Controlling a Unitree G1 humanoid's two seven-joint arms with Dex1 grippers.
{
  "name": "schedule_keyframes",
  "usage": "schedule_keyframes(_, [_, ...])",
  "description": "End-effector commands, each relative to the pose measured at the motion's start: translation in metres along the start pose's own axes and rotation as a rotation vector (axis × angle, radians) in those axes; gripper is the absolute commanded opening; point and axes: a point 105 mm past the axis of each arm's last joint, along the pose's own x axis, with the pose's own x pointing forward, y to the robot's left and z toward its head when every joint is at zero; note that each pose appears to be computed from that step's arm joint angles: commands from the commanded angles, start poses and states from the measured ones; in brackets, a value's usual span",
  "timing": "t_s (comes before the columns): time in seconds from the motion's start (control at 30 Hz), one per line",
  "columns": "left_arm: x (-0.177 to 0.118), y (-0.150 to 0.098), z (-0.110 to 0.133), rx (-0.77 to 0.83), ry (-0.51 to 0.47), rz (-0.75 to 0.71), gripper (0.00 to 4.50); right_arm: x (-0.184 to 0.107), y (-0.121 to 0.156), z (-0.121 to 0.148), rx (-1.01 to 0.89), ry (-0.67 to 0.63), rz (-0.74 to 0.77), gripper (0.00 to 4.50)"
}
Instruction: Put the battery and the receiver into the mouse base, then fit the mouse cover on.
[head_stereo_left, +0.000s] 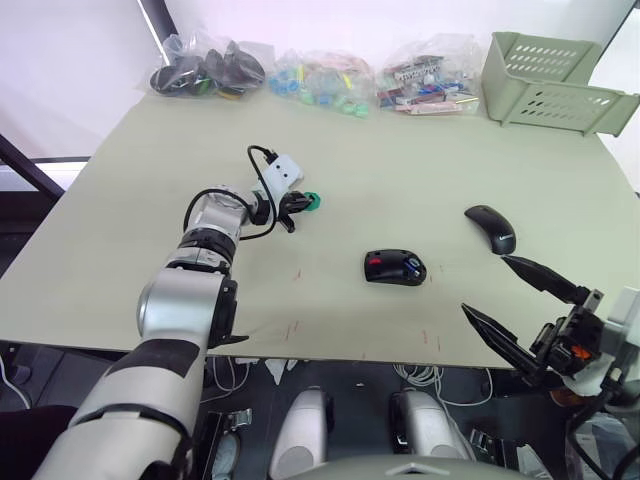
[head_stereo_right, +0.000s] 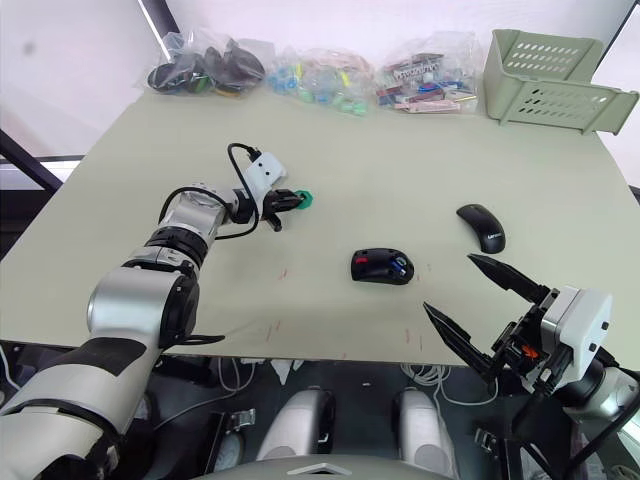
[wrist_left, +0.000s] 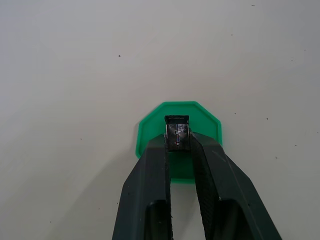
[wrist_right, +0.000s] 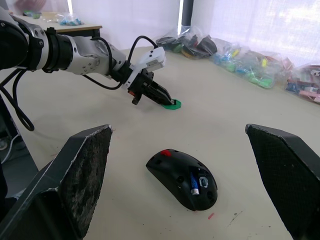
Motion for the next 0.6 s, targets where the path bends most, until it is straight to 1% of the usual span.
schedule_keyframes(0.03, [-0.003,0.004,0.004,0.015,-0.006,0.006,0.7,0.002,0.005,0.009,-0.034,-0.033,0.014,4.5])
schedule_keyframes(0.3, [-0.012,0.013,0.01,-0.007,-0.057,0.014,0.7,0.002,0.006,0.01,-0.035,-0.035,0.015,4.5])
schedule_keyframes(0.53, [-0.027,0.013,0.018,-0.016,-0.146,-0.075,0.7,0.012,0.003,0.013,0.002,-0.067,0.007,4.5])
schedule_keyframes(0.6, [-0.033,0.01,0.026,-0.007,-0.189,-0.134,0.7,0.021,0.003,0.01,0.017,-0.028,0.016,4.5])
